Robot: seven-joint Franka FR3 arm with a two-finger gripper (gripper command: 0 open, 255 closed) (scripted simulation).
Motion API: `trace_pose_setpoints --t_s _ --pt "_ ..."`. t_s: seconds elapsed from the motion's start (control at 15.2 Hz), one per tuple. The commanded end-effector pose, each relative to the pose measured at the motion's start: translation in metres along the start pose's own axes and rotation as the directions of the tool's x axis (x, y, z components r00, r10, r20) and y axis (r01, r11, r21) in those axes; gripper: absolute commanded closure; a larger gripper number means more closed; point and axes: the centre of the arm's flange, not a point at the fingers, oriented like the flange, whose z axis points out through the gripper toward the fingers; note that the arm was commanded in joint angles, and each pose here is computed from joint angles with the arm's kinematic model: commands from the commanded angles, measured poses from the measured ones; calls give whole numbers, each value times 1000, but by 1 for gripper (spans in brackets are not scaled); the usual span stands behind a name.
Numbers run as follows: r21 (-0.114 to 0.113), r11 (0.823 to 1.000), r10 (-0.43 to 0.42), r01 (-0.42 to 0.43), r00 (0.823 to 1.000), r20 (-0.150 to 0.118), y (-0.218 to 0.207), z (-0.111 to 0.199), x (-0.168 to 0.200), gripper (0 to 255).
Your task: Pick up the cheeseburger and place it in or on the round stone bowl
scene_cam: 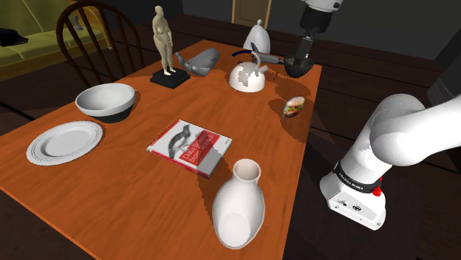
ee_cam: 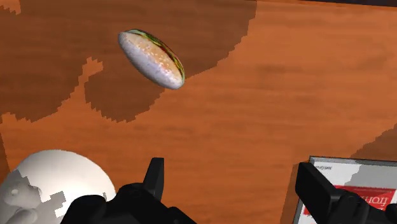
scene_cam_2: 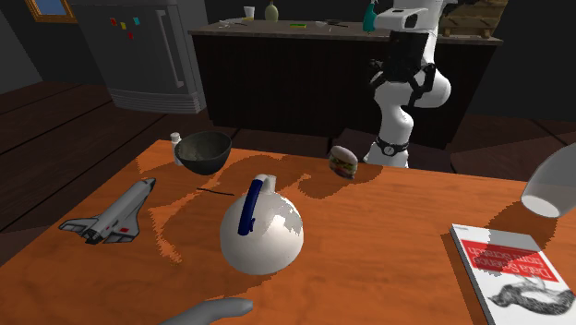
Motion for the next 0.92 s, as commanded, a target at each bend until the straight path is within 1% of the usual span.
trace_pose_setpoints --t_s 0.0,0.13,0.2,0.33,0.4,0.53,0.59,0.73,0.79,0.86 --pt "12 993 -118 118 993 9 15 24 -10 0" --pt "25 974 -226 226 974 18 28 45 -18 0" --pt "31 960 -279 279 960 22 34 56 -22 0" --pt "45 923 -383 381 923 29 48 78 -28 0" --pt "52 901 -433 431 901 31 55 89 -31 0" --pt "67 848 -529 526 848 35 69 111 -35 0" --pt "74 818 -575 571 818 37 76 122 -37 0" --pt "89 749 -661 656 750 39 90 144 -39 0" --pt "92 736 -676 671 736 39 93 148 -40 0" --pt "92 736 -676 671 736 39 93 153 -40 0"
